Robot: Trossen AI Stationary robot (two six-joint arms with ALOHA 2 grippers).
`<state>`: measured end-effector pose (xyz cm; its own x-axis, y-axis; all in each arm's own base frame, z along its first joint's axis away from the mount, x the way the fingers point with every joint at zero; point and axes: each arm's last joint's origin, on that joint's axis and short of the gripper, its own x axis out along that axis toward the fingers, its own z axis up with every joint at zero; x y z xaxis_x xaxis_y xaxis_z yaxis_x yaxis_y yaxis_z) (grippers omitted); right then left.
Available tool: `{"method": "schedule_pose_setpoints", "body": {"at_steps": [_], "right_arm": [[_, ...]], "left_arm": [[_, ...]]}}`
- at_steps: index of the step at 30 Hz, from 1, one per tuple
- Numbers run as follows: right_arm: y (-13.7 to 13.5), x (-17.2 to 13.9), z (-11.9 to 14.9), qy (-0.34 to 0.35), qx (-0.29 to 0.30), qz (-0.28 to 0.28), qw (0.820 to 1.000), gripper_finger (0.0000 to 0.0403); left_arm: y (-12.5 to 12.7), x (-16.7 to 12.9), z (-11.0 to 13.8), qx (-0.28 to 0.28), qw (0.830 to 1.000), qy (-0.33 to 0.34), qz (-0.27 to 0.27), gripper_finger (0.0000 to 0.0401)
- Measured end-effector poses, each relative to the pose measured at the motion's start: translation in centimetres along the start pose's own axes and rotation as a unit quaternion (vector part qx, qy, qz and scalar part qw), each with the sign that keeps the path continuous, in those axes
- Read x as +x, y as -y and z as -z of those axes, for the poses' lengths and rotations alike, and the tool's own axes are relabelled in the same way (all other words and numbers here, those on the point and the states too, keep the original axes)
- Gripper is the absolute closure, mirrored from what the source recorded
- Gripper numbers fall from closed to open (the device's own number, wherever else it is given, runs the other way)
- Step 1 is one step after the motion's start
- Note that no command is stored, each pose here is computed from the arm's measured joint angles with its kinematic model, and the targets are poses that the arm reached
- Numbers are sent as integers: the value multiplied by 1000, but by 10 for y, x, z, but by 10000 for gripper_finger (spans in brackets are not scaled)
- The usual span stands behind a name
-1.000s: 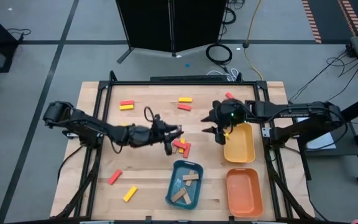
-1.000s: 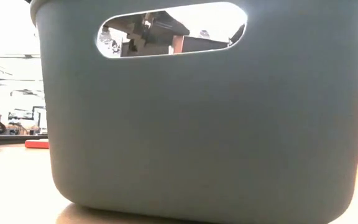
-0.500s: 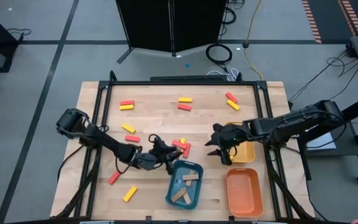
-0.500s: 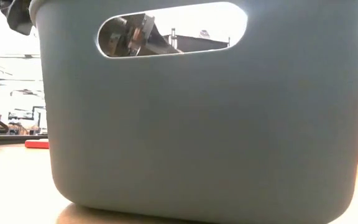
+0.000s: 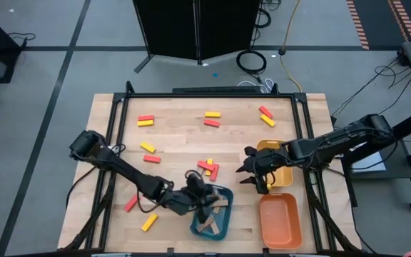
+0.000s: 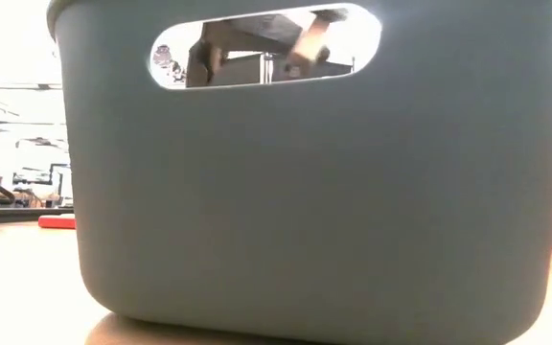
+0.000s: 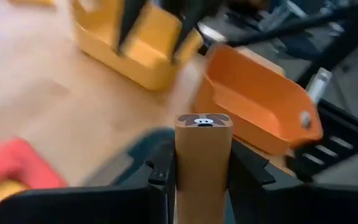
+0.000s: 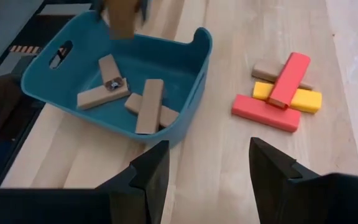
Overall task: Sort blocks
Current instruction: Put the brown block into the blue bin
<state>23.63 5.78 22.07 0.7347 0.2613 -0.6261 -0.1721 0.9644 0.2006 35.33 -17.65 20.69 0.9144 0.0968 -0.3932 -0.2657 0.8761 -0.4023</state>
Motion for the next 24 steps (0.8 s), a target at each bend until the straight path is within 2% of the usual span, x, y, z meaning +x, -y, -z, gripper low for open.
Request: {"method": "schedule_pose_setpoints", "body": {"at_steps": [5,15,24], "right_arm": [[-3,0,0,2,-13,2,1000,257],[-3,0,2,-5,-11,1,1000,257],[-3,0,0,2,-13,1,1000,257]], "left_arm": [[4,17,15,-39,997,-55,35,316],[-3,20,31,-79,983,-166,5,315],[-11,27,25,-86,977,-196,25,179]]}}
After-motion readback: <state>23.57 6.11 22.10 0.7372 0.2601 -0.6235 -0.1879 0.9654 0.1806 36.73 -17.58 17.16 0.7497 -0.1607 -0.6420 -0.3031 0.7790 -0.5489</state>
